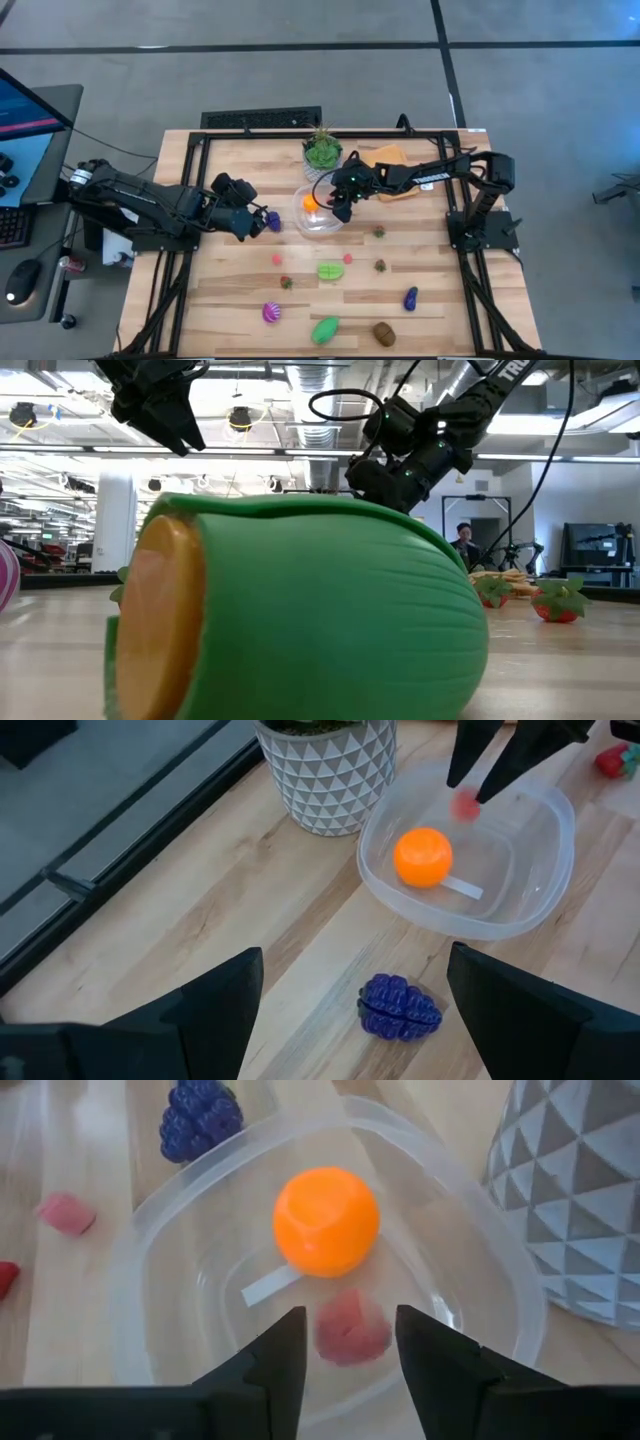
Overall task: Pick and placing Produce into tupperware
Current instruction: Put the top right pink peach into the transparent bin, then put the left peach into the transparent bin
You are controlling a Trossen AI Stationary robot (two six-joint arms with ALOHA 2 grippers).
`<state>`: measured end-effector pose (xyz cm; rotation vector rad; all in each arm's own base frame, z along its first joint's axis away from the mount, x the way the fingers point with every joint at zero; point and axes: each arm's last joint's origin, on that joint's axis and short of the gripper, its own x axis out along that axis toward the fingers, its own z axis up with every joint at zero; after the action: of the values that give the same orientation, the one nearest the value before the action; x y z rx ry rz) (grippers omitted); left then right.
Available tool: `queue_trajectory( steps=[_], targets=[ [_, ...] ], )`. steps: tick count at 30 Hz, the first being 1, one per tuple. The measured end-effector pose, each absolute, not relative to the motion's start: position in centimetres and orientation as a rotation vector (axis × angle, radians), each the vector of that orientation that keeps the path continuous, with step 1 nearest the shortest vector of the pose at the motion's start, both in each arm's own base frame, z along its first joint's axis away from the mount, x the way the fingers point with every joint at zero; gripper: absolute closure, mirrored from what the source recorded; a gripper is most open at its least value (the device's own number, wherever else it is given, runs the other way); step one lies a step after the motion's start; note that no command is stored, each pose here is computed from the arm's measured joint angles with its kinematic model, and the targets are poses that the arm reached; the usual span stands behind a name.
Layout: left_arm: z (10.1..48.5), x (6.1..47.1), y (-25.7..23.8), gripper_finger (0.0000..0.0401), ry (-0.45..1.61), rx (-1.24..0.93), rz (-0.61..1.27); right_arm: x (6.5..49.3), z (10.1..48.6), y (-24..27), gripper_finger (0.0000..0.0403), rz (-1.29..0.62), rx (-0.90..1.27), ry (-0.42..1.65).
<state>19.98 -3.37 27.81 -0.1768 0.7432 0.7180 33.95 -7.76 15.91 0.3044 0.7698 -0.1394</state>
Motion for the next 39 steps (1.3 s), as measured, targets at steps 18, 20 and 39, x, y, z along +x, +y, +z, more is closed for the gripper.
queue_trajectory(
  steps=[18, 20, 39],
  targets=[
    [27.8, 19.9, -3.9, 0.0095, 0.741, -0.159, 0.696, 31.7, 20.6, -5.7, 0.0180, -0.012, 0.285, 0.755],
    [27.8, 19.9, -3.9, 0.0095, 0.749, -0.142, 0.686, 31.0, 21.9, -4.9, 0.0183, 0.015, 0.264, 0.745],
    [23.1, 18.0, -7.5, 0.0095, 0.980, -0.164, 0.370, 25.3, 27.0, 3.3, 0.0214, 0.108, 0.250, 0.811]
  ],
)
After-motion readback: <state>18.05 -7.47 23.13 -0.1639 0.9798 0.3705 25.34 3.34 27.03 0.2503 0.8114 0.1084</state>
